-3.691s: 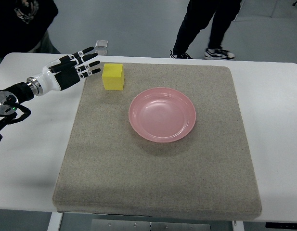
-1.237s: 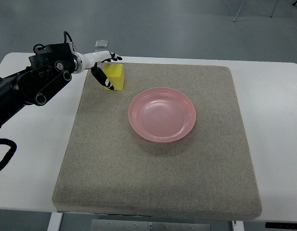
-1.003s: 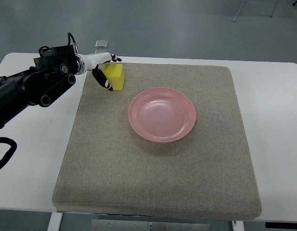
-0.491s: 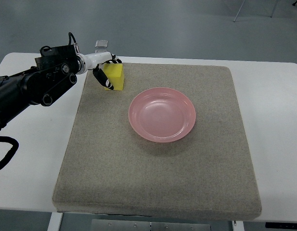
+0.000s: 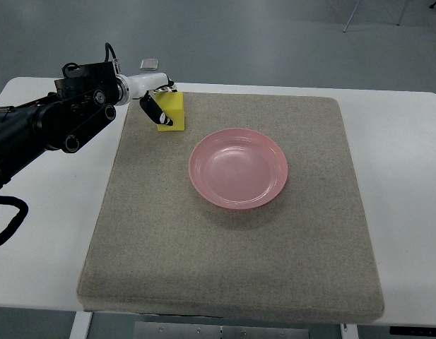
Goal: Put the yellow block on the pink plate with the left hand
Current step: 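Lift the yellow cube with the left hand and carry it over the pink plate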
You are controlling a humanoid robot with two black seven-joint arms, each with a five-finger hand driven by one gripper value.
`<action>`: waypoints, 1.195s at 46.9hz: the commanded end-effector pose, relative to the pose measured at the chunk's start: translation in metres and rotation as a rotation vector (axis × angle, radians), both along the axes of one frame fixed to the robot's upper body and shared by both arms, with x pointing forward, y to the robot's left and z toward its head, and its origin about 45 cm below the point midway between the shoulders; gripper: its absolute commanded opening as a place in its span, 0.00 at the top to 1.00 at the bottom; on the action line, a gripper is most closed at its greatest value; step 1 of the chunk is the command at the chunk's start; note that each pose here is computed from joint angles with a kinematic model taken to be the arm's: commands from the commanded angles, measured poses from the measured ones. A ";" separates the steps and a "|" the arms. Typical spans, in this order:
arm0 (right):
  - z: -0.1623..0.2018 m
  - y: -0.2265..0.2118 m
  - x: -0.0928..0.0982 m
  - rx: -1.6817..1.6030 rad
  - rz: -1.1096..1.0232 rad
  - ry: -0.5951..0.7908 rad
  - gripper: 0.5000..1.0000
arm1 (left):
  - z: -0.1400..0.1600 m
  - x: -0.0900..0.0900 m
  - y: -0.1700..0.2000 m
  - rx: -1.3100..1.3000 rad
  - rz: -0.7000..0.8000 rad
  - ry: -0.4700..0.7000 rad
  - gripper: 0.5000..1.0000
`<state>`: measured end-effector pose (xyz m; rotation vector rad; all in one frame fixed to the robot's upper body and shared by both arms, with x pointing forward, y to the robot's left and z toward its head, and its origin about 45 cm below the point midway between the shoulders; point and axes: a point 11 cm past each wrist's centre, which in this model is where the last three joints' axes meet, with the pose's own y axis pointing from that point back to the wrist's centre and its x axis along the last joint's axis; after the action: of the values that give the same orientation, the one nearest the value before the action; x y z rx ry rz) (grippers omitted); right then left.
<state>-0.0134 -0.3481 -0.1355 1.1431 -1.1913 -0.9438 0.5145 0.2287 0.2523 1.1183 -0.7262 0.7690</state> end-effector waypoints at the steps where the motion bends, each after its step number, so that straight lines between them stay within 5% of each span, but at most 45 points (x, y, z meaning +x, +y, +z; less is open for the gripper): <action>1: 0.000 0.000 0.000 0.000 0.000 0.000 0.15 | 0.010 0.003 0.000 0.000 -0.002 -0.016 1.00; 20: 0.000 0.000 0.000 0.000 0.000 0.000 0.15 | 0.043 -0.005 -0.020 -0.185 -0.063 -0.025 1.00; 43: 0.000 0.000 0.000 0.000 0.000 0.000 0.15 | 0.084 -0.055 -0.076 -0.458 -0.328 0.155 1.00; 56: 0.000 0.000 0.000 0.000 0.000 0.000 0.15 | 0.059 -0.077 -0.076 -0.421 -0.389 0.256 1.00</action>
<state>-0.0134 -0.3481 -0.1355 1.1431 -1.1913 -0.9438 0.4429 0.1556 0.3198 0.6357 -0.5086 0.4350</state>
